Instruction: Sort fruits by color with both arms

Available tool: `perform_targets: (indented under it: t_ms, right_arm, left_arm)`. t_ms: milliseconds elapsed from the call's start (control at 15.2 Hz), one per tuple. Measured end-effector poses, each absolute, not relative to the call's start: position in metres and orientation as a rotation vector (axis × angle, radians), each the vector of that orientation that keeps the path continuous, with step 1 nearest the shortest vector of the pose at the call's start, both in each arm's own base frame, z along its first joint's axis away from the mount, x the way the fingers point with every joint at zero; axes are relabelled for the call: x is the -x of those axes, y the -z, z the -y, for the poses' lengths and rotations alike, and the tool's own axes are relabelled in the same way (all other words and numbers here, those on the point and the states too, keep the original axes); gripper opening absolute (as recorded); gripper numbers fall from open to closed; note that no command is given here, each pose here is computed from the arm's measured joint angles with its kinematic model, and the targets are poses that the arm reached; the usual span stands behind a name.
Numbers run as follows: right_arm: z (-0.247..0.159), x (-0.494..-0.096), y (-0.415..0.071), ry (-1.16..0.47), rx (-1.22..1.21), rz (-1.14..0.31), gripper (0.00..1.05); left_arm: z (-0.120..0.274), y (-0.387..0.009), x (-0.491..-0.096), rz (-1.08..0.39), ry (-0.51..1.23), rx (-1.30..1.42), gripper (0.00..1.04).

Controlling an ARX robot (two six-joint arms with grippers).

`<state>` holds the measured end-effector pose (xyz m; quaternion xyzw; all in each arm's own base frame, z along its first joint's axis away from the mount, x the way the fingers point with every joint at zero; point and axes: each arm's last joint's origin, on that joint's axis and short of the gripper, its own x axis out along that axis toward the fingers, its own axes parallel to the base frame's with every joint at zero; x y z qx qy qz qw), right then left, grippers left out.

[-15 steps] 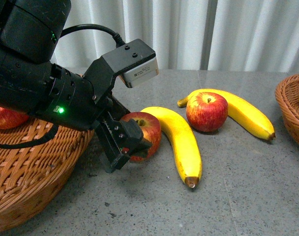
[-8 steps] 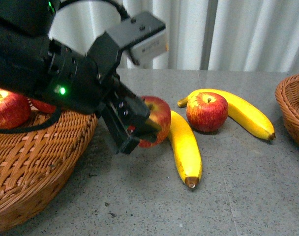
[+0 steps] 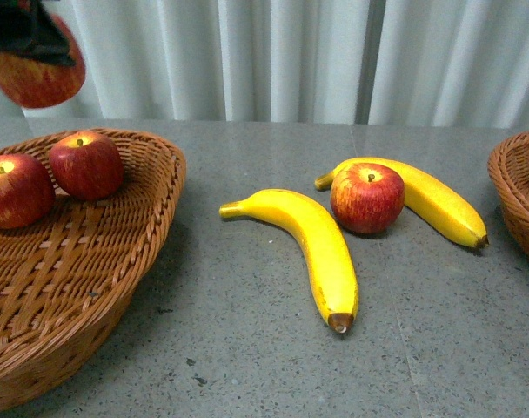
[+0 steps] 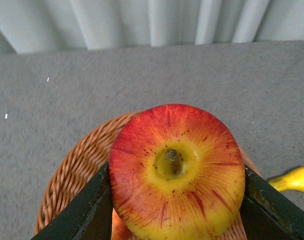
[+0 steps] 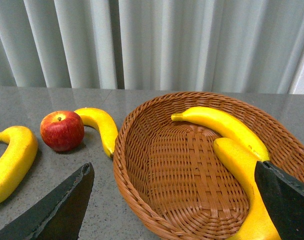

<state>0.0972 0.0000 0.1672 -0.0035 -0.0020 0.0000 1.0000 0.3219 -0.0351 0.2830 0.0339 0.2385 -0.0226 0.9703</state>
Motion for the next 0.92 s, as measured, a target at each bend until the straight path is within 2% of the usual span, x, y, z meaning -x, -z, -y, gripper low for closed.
perform_targets:
  t_ms: [66,264,726,924]
  right_arm:
    - [0.000,-0.097,-0.167,0.000,0.007,0.004,0.98]
    - [0.000,-0.097,-0.167,0.000,0.007,0.004,0.98]
    - [0.000,-0.097,-0.167,0.000,0.007,0.004,0.98]
    - [0.000,-0.097,-0.167,0.000,0.007,0.004,0.98]
  left_arm:
    - [0.026,-0.265,-0.320,-0.545,0.016,0.007,0.62]
    - [0.037,-0.227,-0.318,-0.634,0.065,0.039,0.62]
    - [0.050,-0.204,-0.314,-0.668,0.113,-0.057,0.62]
    - [0.056,-0.200,-0.311,-0.673,0.140,-0.094,0.89]
